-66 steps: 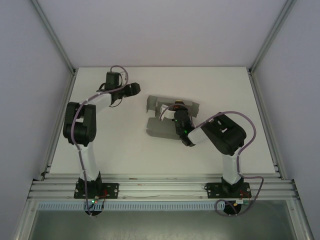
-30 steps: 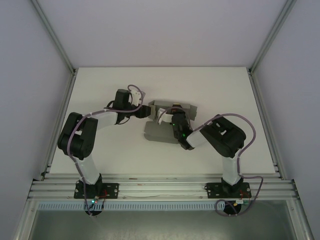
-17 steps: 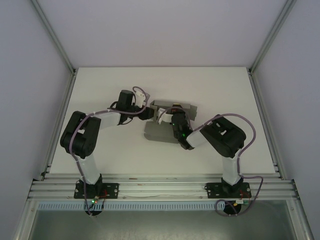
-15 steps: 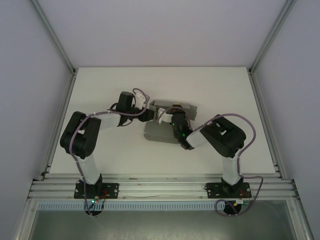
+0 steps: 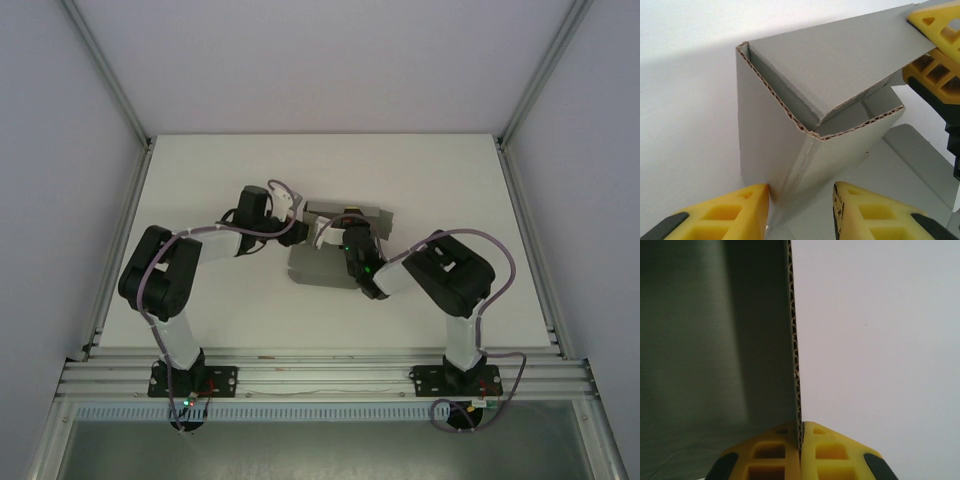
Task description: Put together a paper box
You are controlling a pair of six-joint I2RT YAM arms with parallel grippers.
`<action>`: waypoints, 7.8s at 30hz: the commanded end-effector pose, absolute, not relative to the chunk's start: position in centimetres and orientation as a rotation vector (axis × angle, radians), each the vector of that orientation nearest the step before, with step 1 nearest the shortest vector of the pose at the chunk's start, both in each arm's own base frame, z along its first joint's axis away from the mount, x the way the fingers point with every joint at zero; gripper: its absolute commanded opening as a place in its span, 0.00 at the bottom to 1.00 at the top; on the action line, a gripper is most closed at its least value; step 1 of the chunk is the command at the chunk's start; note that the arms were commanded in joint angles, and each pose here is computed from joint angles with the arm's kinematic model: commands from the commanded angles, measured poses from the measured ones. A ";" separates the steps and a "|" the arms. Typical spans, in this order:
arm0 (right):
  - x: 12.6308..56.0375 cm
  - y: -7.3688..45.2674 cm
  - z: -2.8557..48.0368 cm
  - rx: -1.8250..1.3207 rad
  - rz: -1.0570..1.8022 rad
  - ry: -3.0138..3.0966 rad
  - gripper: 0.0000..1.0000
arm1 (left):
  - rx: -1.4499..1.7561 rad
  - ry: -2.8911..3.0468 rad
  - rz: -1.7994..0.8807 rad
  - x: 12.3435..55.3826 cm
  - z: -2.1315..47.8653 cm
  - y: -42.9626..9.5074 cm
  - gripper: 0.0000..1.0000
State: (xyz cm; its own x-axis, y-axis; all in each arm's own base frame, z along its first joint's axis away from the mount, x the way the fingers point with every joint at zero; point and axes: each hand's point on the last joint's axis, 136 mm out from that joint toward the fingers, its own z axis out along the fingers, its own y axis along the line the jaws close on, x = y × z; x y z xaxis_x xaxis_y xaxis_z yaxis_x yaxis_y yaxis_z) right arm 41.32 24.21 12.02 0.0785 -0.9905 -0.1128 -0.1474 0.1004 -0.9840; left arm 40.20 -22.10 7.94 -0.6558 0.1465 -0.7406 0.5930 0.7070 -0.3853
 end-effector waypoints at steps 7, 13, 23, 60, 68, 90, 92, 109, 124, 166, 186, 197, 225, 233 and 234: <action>39.7 24.6 11.2 -1.316 -0.938 1.312 0.00 | 0.487 2.123 -0.560 42.4 8.8 -21.8 0.37; 39.5 24.5 9.9 -1.342 -0.907 1.357 0.00 | 0.472 2.102 -0.442 42.8 8.5 -21.7 0.37; 39.3 24.4 9.1 -1.358 -0.856 1.429 0.00 | 0.507 2.057 -0.521 43.5 8.4 -24.1 0.37; 39.8 23.2 10.9 -1.358 -0.646 1.599 0.00 | 0.668 2.145 -0.624 43.4 5.5 -26.8 0.30; 39.8 23.3 11.2 -1.304 -0.673 1.604 0.00 | 0.508 2.109 -0.260 43.9 5.2 -25.2 0.26; 39.2 24.0 11.1 -1.289 -0.598 1.641 0.00 | 0.360 2.079 -0.345 44.7 5.6 -26.4 0.18; 39.1 24.0 11.0 -1.286 -0.595 1.646 0.00 | 0.348 2.073 -0.330 45.1 5.7 -26.2 0.09; 34.4 20.5 15.1 -0.880 -0.232 1.937 0.70 | 0.474 1.978 -0.367 42.7 5.5 -26.2 0.00; 39.1 20.9 18.8 -0.283 0.310 2.231 0.82 | 0.469 1.960 -0.435 41.3 4.7 -26.4 0.08; 34.4 24.8 7.7 -0.698 0.198 2.409 0.56 | 0.334 1.962 -0.404 39.9 7.6 -23.4 0.31; 34.9 21.3 15.3 -0.399 0.321 2.395 0.75 | 0.273 1.972 -0.470 41.4 8.0 -24.2 0.00; 24.9 18.9 19.9 -0.649 0.696 2.226 0.86 | 0.334 2.095 -0.869 38.6 11.6 -25.2 0.00; 28.4 21.7 13.3 -0.715 0.687 2.233 0.00 | 0.308 2.345 -0.759 37.6 5.3 -24.7 0.02; 27.7 21.9 11.8 -0.782 0.694 2.272 0.00 | 0.294 2.295 -0.806 38.1 4.9 -25.1 0.17; 27.7 21.9 11.8 -0.783 0.694 2.274 0.00 | 0.286 2.282 -0.818 38.3 5.0 -25.1 0.18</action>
State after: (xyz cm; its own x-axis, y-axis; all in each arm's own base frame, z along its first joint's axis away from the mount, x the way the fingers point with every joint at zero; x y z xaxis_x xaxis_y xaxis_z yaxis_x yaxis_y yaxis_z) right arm 28.94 21.75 13.79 -0.5938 -0.2883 -0.7512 -0.6669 0.6987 0.2591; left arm 38.67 -24.40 5.67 -0.7349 -0.0082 -0.6781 0.3939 0.8088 -0.4367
